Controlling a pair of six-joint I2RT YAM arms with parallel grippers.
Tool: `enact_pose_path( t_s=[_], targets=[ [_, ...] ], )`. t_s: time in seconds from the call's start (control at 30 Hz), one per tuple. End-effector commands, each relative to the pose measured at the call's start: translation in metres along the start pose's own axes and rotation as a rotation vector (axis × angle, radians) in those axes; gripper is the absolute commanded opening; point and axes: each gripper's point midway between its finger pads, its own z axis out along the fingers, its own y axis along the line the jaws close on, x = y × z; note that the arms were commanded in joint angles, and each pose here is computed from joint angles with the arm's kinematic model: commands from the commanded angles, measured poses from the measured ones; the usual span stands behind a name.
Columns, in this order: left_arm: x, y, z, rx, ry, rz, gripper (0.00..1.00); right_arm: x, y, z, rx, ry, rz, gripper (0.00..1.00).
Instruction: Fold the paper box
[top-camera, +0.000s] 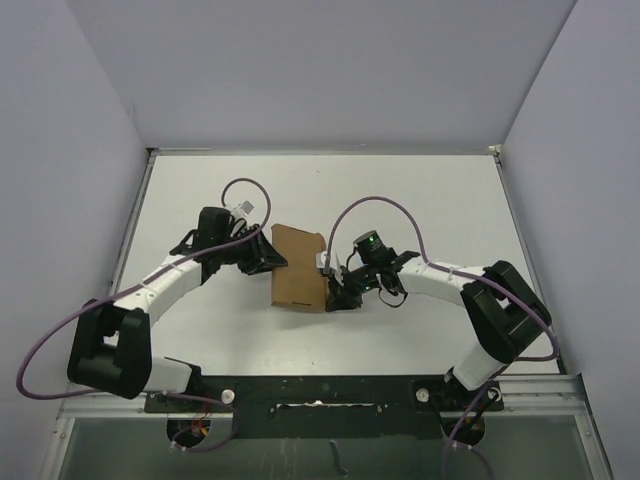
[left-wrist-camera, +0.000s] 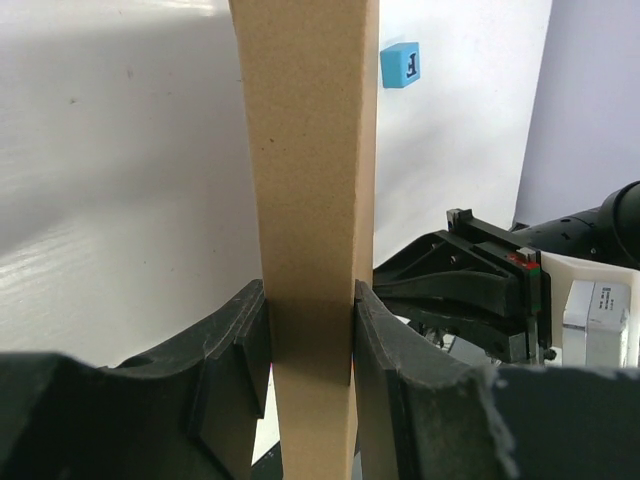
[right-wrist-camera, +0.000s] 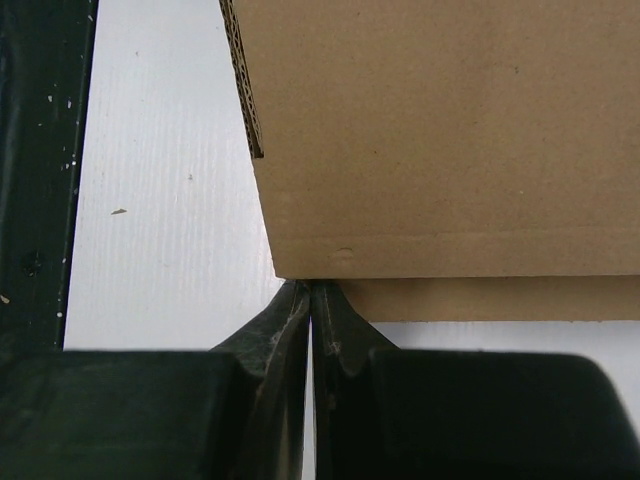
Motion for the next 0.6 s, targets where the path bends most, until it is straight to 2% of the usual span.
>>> enact_pose_path(
  t_s=[0.0,0.37,0.57],
  targets=[
    [0.004,0.014,0.008,-0.084,0.066,0.1,0.06,-0.023,-0.021,-0.001,0.058,-0.048,-0.05,0.04],
    [0.007,0.03,0.023,-0.183,0.157,0.143,0.06,-0.013,-0.021,0.005,0.032,-0.009,-0.03,0.08],
    [0.008,0.042,0.025,-0.219,0.18,0.206,0.06,-0.014,-0.017,-0.005,0.002,0.002,-0.074,0.22]
  ],
)
